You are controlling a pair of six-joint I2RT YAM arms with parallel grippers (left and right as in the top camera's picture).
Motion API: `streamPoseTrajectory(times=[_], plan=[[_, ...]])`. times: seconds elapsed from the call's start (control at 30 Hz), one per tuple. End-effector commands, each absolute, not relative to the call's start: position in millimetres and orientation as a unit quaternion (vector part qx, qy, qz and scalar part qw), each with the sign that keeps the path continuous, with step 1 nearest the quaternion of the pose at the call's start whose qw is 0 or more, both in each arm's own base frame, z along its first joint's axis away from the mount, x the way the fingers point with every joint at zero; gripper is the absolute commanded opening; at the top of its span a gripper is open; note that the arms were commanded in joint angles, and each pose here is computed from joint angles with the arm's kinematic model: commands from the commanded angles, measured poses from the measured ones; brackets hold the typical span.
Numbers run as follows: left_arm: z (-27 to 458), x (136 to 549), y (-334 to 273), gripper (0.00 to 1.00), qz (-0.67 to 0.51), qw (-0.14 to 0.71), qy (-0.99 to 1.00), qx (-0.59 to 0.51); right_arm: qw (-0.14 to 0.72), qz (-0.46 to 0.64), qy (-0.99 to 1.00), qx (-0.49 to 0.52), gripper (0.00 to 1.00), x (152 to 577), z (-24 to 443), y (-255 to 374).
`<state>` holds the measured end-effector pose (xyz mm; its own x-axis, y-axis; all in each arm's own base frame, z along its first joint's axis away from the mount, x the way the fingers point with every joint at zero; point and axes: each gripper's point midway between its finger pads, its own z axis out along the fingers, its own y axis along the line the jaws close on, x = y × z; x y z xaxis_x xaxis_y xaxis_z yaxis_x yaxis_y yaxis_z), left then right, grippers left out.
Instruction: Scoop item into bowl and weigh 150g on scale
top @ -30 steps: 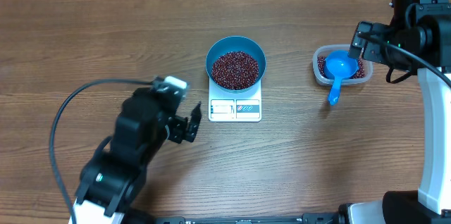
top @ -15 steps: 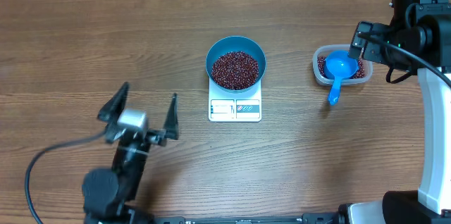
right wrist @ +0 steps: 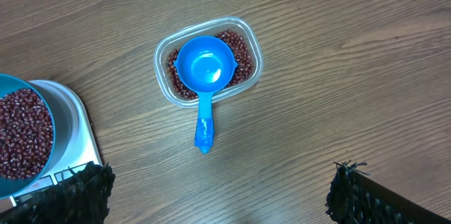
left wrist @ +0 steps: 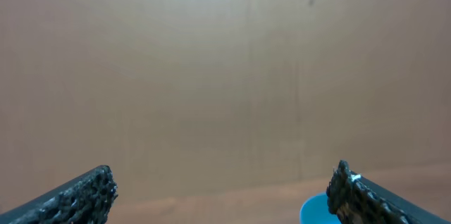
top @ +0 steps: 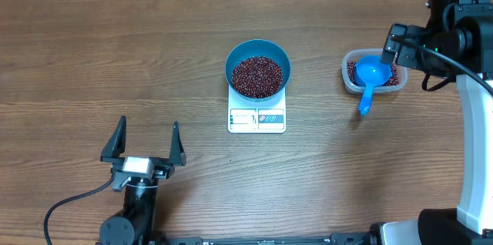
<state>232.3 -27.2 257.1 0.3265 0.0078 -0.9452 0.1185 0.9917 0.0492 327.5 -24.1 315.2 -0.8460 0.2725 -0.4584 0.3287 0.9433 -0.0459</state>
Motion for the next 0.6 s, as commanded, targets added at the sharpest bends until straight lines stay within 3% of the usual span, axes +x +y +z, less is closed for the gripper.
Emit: streamPoseTrajectory(times=[0.0, 0.33, 0.57], plan=[[246.3, 235.0, -21.2, 0.99, -0.024, 0.803, 0.593, 0.049, 0.244, -0.063, 0.955, 0.155, 1.0, 326.2, 324.3, -25.5], [155.1, 245.9, -2.6, 1.0, 0.017, 0.678, 0.734, 0.022, 0.244, -0.063, 0.955, 0.155, 1.0, 326.2, 324.3, -25.5], [156.2, 246.0, -1.1, 1.0, 0.024, 0.68, 0.733, 0.025, 0.244, -0.063, 0.955, 0.155, 1.0, 326.2, 324.3, -25.5]])
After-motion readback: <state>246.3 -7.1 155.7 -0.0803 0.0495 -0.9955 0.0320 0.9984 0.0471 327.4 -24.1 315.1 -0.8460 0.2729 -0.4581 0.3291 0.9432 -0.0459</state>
